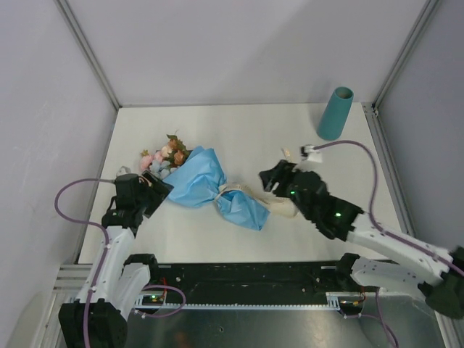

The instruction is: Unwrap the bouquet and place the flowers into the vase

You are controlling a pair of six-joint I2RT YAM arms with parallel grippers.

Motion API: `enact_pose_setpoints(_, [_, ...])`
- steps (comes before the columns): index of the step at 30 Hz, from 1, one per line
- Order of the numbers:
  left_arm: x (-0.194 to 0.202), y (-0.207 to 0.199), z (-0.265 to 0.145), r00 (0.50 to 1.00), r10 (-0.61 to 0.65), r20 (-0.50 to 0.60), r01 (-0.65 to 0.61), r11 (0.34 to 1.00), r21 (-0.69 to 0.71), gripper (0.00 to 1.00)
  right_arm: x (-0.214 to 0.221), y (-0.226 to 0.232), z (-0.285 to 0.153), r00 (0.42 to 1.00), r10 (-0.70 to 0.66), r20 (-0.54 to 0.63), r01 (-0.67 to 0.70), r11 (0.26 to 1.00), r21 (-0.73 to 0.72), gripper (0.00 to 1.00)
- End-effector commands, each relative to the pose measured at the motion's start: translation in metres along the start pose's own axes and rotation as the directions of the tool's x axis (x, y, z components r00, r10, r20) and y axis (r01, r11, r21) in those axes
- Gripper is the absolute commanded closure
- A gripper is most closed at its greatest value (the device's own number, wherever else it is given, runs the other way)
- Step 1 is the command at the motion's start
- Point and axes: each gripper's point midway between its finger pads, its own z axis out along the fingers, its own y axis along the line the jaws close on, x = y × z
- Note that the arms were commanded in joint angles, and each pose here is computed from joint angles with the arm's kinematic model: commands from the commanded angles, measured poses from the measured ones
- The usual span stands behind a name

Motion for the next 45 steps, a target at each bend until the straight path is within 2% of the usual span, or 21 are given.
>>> enact_pose_setpoints(1, [0.007,-0.006,0.008,0.999,0.027,-0.021,-0.026,0.998,0.062,0.16,0.021,0.059,0.027,0.989,0.148,-0.003,-0.147,0.982,-0.117,0.4])
enact_pose_setpoints(9, [0.03,-0.004,0.031,0.992,-0.017,-0.122,0.028,0.995,0.092,0.2,0.089,0.103,0.075,0.966,0.23,-0.114,-0.25,0.946,-0.207,0.46])
enact_pose_setpoints(17, [0.037,0.007,0.046,0.99,-0.038,-0.133,0.046,0.997,0.059,0.25,0.139,0.105,0.108,0.942,0.273,-0.195,-0.3,0.945,-0.127,0.51])
enact_pose_setpoints(24, [0.039,0.005,0.05,0.988,-0.039,-0.148,0.049,0.996,0.071,0.32,0.154,0.095,0.123,0.939,0.28,-0.2,-0.294,0.955,-0.046,0.53])
enact_pose_setpoints(26, [0.039,0.006,0.051,0.988,-0.04,-0.147,0.052,0.996,0.074,0.38,0.16,0.091,0.126,0.939,0.275,-0.205,-0.287,0.958,-0.027,0.53])
enact_pose_setpoints(41, [0.043,0.006,0.054,0.986,-0.043,-0.159,0.058,0.995,0.086,0.96,0.207,0.06,0.135,0.925,0.267,-0.269,-0.254,0.964,0.08,0.56])
enact_pose_setpoints(45, [0.044,0.006,0.054,0.986,-0.043,-0.16,0.058,0.994,0.088,1.0,0.209,0.058,0.138,0.927,0.267,-0.265,-0.253,0.964,0.087,0.57])
